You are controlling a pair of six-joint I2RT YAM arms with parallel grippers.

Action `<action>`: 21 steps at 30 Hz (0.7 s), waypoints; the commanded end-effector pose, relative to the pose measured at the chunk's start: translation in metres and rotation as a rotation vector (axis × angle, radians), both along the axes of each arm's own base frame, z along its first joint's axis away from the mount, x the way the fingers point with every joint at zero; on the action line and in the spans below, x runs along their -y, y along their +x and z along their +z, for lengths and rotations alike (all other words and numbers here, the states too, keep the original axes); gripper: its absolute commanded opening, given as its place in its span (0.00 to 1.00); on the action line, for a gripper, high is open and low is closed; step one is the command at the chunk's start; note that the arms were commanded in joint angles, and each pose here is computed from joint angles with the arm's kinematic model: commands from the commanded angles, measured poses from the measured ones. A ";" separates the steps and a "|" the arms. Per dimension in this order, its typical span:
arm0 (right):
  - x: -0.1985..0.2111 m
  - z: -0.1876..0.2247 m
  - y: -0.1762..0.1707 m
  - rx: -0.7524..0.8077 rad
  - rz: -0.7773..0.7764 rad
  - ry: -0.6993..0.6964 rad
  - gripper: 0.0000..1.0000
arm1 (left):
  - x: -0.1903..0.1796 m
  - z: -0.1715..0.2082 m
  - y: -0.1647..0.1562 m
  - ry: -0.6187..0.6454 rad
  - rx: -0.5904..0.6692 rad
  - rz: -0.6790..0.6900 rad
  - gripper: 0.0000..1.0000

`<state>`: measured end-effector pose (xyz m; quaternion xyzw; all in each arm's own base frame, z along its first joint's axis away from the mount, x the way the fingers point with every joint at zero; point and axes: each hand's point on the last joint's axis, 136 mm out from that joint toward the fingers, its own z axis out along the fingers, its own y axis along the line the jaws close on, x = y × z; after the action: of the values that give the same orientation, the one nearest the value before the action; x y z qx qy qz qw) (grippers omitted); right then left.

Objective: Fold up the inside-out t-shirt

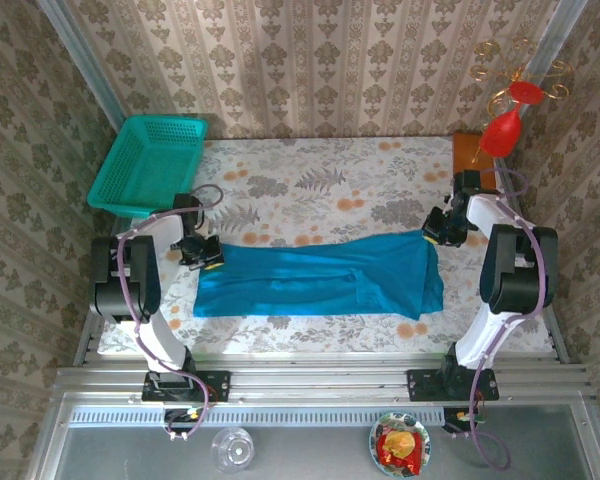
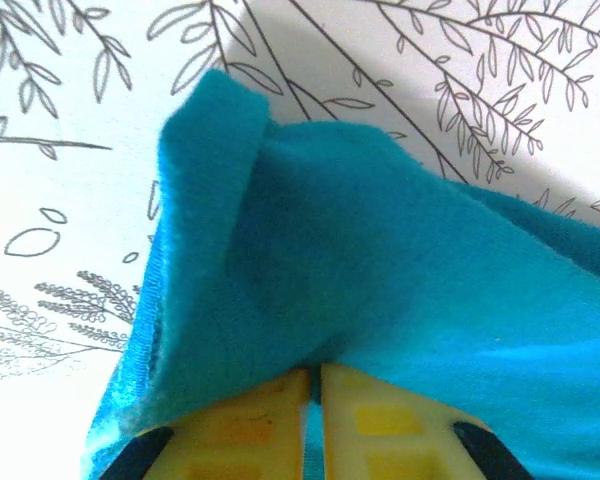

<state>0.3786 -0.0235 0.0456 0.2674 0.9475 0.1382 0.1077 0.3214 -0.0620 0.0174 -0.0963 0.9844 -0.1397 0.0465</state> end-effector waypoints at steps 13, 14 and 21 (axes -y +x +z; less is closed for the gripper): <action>0.000 0.040 0.030 0.085 -0.030 0.034 0.00 | -0.021 -0.009 -0.006 0.037 -0.019 0.033 0.14; 0.002 0.040 0.031 0.076 -0.032 0.028 0.00 | -0.021 -0.008 -0.006 0.034 -0.017 0.032 0.15; 0.005 0.026 0.043 0.052 -0.045 0.030 0.04 | -0.017 -0.006 -0.005 0.013 -0.009 0.025 0.17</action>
<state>0.4183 -0.0213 0.0841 0.2721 0.9361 0.1691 0.1450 0.3236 -0.0568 0.0181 -0.1090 0.9811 -0.1523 0.0491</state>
